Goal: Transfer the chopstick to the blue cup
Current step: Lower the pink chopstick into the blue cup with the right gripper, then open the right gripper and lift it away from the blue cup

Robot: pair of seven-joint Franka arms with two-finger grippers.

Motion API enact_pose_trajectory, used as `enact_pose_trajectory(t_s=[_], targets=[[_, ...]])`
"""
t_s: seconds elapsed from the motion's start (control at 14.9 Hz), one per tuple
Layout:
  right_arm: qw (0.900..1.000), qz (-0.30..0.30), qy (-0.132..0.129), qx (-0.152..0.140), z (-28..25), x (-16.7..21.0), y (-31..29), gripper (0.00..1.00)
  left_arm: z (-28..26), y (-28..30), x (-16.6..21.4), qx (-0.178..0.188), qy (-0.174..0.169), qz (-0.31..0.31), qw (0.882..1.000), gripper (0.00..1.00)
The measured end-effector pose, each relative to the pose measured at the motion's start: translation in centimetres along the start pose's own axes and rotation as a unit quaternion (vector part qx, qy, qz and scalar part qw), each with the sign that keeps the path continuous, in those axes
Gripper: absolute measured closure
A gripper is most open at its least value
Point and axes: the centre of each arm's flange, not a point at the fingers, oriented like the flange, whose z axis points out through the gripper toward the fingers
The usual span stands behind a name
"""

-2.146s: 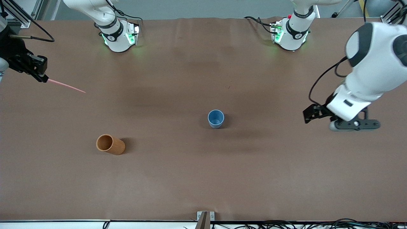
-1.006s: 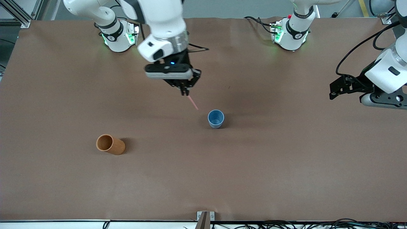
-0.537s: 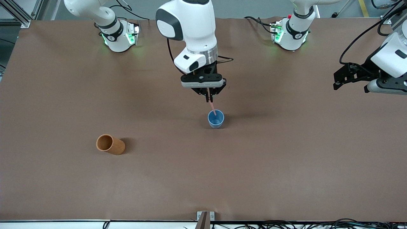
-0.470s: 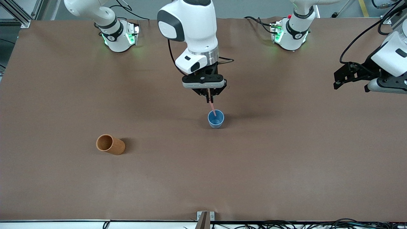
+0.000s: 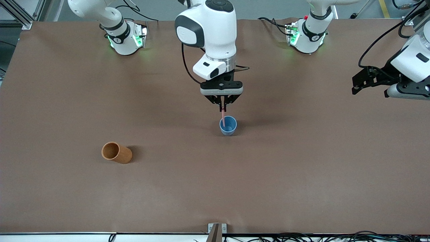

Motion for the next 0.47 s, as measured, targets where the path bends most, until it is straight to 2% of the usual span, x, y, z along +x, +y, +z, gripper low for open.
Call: enact_pose_trajectory(t_s=[0.47], targets=[[1.0, -0.029, 0.01, 0.001, 2.9, -2.1, -2.1, 0.89, -1.1, 0.5, -0.7, 0.002, 0.006, 0.003, 1.0, 0.0]])
